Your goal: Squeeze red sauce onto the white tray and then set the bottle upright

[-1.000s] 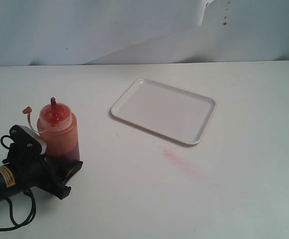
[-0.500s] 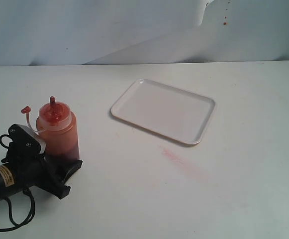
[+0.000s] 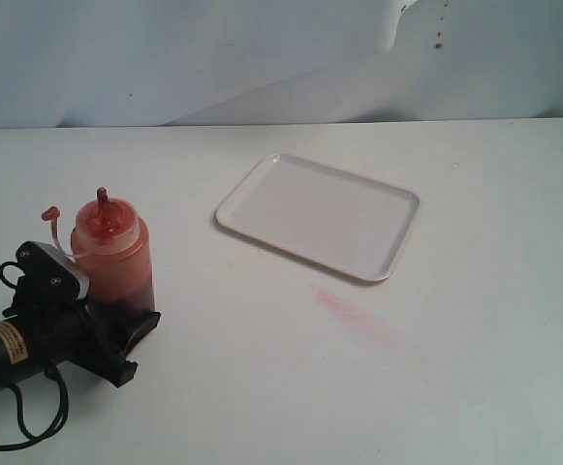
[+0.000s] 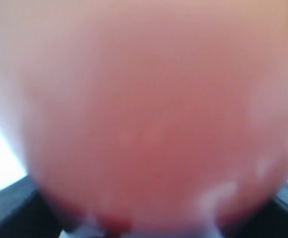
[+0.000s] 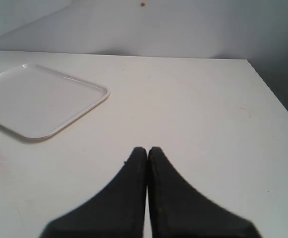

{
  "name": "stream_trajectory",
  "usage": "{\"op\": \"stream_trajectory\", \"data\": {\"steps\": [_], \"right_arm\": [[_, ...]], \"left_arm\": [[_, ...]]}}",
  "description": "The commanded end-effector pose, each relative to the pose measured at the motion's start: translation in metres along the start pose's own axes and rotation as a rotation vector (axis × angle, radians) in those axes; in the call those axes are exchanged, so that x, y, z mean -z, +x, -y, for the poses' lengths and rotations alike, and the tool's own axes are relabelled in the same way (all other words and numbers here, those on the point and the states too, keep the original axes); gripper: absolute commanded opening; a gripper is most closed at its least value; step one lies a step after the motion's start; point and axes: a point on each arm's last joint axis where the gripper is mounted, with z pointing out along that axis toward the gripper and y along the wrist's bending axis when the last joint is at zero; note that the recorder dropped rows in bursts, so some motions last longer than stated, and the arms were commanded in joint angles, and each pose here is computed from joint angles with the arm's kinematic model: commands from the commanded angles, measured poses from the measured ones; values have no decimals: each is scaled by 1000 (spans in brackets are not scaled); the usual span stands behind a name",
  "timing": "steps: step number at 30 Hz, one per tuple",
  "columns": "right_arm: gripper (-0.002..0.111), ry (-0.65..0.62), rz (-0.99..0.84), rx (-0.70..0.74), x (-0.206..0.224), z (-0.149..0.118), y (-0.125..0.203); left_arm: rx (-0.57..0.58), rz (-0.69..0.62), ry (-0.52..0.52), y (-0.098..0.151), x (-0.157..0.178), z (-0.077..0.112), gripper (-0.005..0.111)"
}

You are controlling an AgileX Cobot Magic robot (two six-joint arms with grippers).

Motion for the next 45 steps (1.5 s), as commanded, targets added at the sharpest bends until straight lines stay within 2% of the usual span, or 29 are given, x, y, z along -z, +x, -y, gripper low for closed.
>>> {"op": "stream_trajectory", "data": {"steps": [1, 6, 8, 11, 17, 23, 27, 33, 36, 39, 45], "right_arm": [[0, 6, 5, -5, 0, 0, 1], [0, 0, 37, -29, 0, 0, -2], [0, -15, 74, -84, 0, -1, -6], [0, -60, 118, -249, 1, -4, -10], [0, -53, 231, -304, 3, -2, -20], [0, -104, 308, -651, 5, 0, -27], [0, -105, 338, -729, 5, 2, -30], [0, -108, 331, -731, 5, 1, -29], [0, -113, 318, -706, 5, 0, -29], [0, -142, 335, -586, 15, -3, -49], [0, -173, 471, -286, 52, -6, -103]], "left_arm": [[-7, 78, -14, -10, 1, -2, 0], [-7, 78, -14, -10, 1, -2, 0], [-7, 81, -15, -10, 2, -2, 0], [-7, 99, -16, -12, 2, -2, 0], [-20, 141, 7, -16, 2, 0, 0], [-40, 210, 43, -22, 3, 4, 0], [-57, 226, 78, -23, 4, 7, 0], [-69, 249, 63, -29, -1, 2, 0], [-115, 286, 103, -38, -7, 2, 0], [-168, 332, 136, -49, -14, -1, 0], [-253, 429, 108, -80, -31, -19, 0]]}}
